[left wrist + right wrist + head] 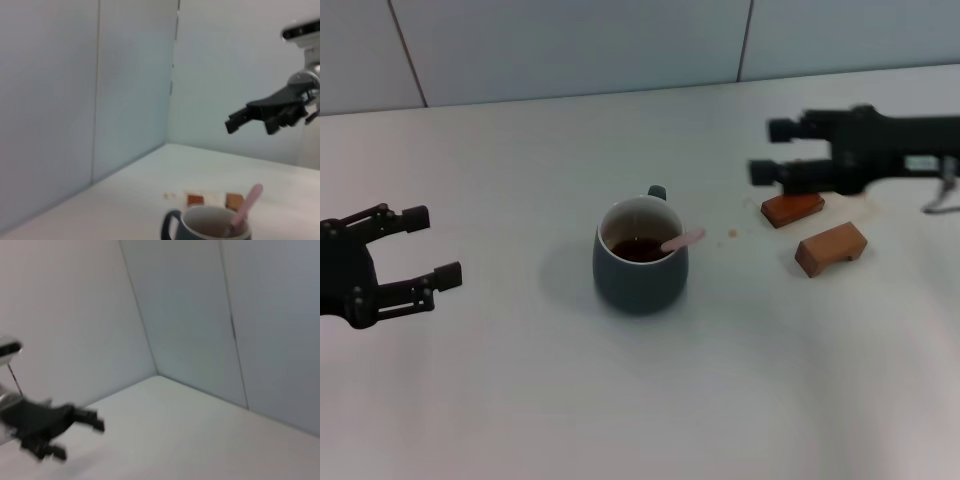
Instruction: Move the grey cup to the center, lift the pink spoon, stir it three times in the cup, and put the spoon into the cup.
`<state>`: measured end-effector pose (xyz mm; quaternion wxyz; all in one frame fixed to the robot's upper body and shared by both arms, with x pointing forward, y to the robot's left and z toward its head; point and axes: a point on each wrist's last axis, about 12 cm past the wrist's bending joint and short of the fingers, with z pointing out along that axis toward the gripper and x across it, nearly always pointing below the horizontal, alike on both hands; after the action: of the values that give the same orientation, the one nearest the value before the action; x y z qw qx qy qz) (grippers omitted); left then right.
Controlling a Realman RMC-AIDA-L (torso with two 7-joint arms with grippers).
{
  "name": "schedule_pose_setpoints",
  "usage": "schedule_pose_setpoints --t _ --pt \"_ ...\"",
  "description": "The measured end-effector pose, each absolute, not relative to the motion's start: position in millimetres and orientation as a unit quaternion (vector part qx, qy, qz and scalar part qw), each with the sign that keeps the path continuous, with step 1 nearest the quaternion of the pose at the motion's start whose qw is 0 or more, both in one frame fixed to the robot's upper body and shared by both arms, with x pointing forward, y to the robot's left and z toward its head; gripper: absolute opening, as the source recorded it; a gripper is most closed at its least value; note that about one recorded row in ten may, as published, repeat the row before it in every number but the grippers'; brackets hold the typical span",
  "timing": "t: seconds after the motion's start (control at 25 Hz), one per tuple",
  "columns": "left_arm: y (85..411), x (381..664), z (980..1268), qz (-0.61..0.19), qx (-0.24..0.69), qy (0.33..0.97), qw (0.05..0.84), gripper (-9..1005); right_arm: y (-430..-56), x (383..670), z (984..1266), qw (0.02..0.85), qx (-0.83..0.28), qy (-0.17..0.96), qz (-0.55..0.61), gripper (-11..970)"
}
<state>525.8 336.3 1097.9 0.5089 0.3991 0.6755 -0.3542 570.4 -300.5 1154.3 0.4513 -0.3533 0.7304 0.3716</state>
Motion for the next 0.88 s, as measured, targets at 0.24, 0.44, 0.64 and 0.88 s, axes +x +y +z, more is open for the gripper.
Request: schedule_pose_setpoints --t 0.24,0.44,0.64,0.88 --pt "327 557 1120 -0.361 0.435 0.692 0.449 842 -327 566 1132 0.386 -0.382 0.759 0.359 793" --pt "323 566 1129 -0.357 0.446 0.698 0.431 842 -327 573 1137 0.354 -0.408 0.768 0.344 813" --pt "306 592 1152 -0.332 0.482 0.728 0.358 842 -324 578 1140 0.344 -0.427 0.769 0.328 813" --pt "303 593 1153 -0.331 0.485 0.726 0.357 842 -322 580 1140 0.343 -0.432 0.769 0.323 813"
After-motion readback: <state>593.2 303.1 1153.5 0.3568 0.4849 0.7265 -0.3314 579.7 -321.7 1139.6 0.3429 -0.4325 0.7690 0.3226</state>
